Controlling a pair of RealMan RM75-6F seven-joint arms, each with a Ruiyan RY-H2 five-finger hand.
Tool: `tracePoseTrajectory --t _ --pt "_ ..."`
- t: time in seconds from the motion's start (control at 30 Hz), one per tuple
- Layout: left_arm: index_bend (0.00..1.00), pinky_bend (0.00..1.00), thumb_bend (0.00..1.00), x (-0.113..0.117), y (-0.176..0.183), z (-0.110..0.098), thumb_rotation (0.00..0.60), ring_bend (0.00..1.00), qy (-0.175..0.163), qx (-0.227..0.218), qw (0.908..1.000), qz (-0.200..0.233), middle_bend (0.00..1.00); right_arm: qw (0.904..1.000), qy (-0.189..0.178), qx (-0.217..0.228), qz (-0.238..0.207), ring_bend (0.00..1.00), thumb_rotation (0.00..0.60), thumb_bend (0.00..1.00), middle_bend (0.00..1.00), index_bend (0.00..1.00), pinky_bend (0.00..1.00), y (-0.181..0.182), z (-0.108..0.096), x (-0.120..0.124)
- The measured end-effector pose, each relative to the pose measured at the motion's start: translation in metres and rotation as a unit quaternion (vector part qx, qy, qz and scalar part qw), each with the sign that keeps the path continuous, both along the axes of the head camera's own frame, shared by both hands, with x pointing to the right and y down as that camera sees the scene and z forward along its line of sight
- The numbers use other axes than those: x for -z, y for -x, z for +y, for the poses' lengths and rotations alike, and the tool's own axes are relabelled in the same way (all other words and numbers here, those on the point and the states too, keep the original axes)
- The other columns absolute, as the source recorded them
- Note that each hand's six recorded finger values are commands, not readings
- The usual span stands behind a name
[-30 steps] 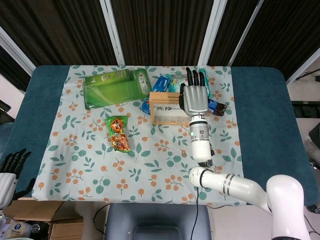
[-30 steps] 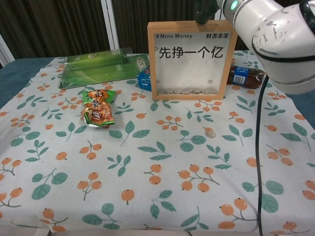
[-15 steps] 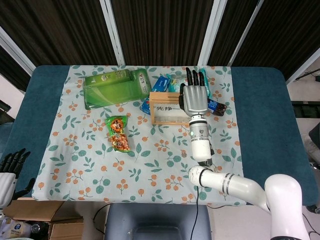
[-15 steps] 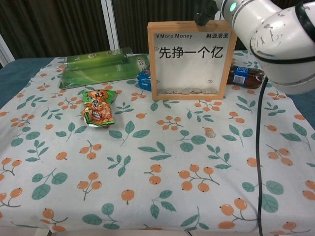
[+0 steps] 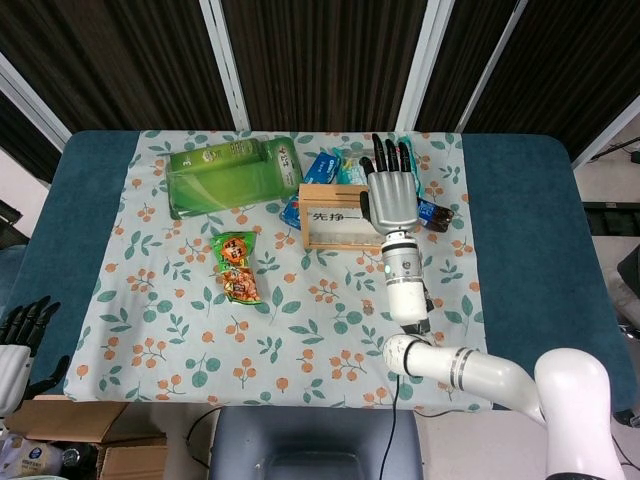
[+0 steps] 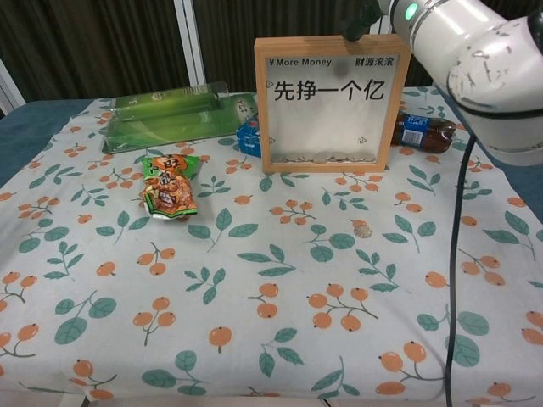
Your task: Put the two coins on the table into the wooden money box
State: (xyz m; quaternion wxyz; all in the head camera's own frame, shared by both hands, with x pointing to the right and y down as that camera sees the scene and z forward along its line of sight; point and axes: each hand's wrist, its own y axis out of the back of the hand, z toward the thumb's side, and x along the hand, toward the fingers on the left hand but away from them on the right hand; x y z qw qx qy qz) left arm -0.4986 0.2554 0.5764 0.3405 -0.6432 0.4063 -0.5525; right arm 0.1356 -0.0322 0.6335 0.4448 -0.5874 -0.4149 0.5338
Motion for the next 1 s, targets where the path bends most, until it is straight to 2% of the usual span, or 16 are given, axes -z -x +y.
tracePoseTrajectory --t 0.17,0.27,0.4,0.43,0.5,0.63,0.83,1.0 --pt "0.00 0.05 0.38 0.001 -0.003 -0.001 0.600 0.00 -0.002 -0.003 1.0000 0.000 0.00 0.9987 -0.041 0.024 -0.017 0.00 0.600 0.61 0.06 0.00 0.00 -0.012 0.007 0.017" --pt "0.00 0.05 0.38 0.001 -0.005 -0.001 0.600 0.00 -0.002 -0.004 1.0000 0.000 0.00 0.9960 -0.070 0.049 -0.026 0.00 0.600 0.61 0.05 0.00 0.00 -0.025 0.022 0.029" --pt "0.00 0.05 0.38 0.001 -0.007 -0.002 0.600 0.00 -0.003 -0.006 1.0000 0.000 0.00 0.9905 -0.098 0.091 -0.034 0.00 0.600 0.61 0.04 0.00 0.00 -0.051 0.055 0.040" --pt "0.00 0.05 0.38 0.001 -0.007 -0.002 0.600 0.00 -0.003 -0.007 1.0000 0.001 0.00 0.9888 -0.100 0.105 -0.034 0.00 0.600 0.61 0.04 0.00 0.00 -0.062 0.069 0.040" --pt "0.00 0.05 0.38 0.001 -0.008 -0.002 0.600 0.00 -0.003 -0.007 1.0000 0.001 0.00 0.9870 -0.095 0.125 -0.034 0.00 0.600 0.61 0.04 0.00 0.00 -0.080 0.093 0.039" --pt "0.00 0.05 0.38 -0.001 -0.008 -0.001 0.600 0.00 -0.002 -0.008 1.0000 -0.001 0.00 0.9878 -0.051 0.147 -0.008 0.00 0.600 0.54 0.03 0.00 0.00 -0.132 0.145 0.023" --pt "0.00 0.05 0.38 -0.004 -0.008 0.002 0.600 0.00 0.004 -0.009 0.9999 -0.001 0.00 0.9869 -0.007 0.153 0.050 0.00 0.600 0.27 0.01 0.00 0.00 -0.182 0.178 -0.004" --pt "0.00 0.05 0.38 -0.005 -0.011 0.003 0.600 0.00 0.002 -0.013 0.9999 0.004 0.00 0.9850 0.030 0.152 0.076 0.00 0.600 0.21 0.01 0.00 0.00 -0.195 0.200 -0.033"
